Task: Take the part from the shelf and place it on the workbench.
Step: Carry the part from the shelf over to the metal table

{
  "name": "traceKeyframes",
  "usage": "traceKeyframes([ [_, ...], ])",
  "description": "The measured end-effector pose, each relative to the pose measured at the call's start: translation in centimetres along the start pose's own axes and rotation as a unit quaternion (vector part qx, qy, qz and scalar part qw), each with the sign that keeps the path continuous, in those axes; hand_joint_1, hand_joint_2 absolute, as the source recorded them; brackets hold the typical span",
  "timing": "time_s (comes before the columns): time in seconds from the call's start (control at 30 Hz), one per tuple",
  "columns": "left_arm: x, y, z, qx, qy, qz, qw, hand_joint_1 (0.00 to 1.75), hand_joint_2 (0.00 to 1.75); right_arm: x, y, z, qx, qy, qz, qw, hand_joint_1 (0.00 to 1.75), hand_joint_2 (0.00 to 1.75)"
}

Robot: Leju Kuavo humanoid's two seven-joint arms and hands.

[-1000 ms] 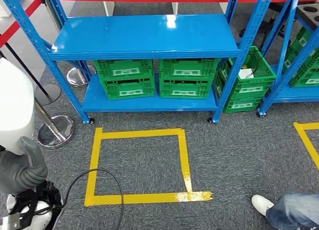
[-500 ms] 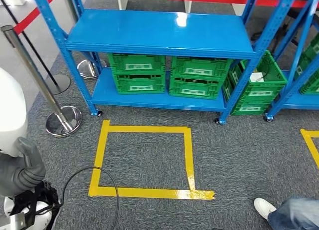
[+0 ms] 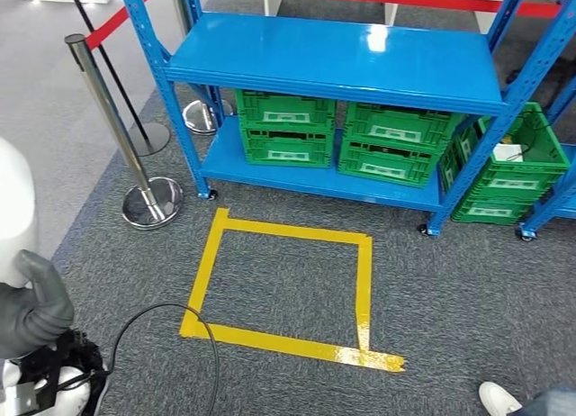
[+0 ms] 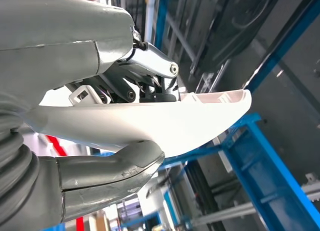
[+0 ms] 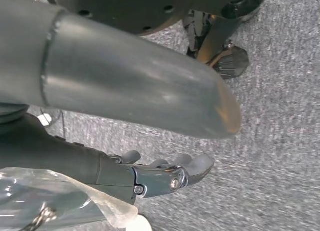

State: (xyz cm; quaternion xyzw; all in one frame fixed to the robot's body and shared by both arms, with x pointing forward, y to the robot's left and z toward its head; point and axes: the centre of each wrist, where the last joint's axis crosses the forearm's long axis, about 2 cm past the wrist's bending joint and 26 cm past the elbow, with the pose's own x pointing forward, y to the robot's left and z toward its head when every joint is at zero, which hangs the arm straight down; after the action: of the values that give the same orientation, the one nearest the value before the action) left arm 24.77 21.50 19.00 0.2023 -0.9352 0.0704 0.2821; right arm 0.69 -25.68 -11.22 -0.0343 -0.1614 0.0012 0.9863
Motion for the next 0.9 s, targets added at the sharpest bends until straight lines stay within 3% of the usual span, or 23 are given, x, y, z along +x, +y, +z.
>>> traceKeyframes([
  [0.9,0.12,0.23,-0.37,0.012,-0.002,-0.002,1.000,1.75,1.75,-0.01,-0.49,-0.06,-0.010,0.006,-0.013,1.000,0.00,0.00],
])
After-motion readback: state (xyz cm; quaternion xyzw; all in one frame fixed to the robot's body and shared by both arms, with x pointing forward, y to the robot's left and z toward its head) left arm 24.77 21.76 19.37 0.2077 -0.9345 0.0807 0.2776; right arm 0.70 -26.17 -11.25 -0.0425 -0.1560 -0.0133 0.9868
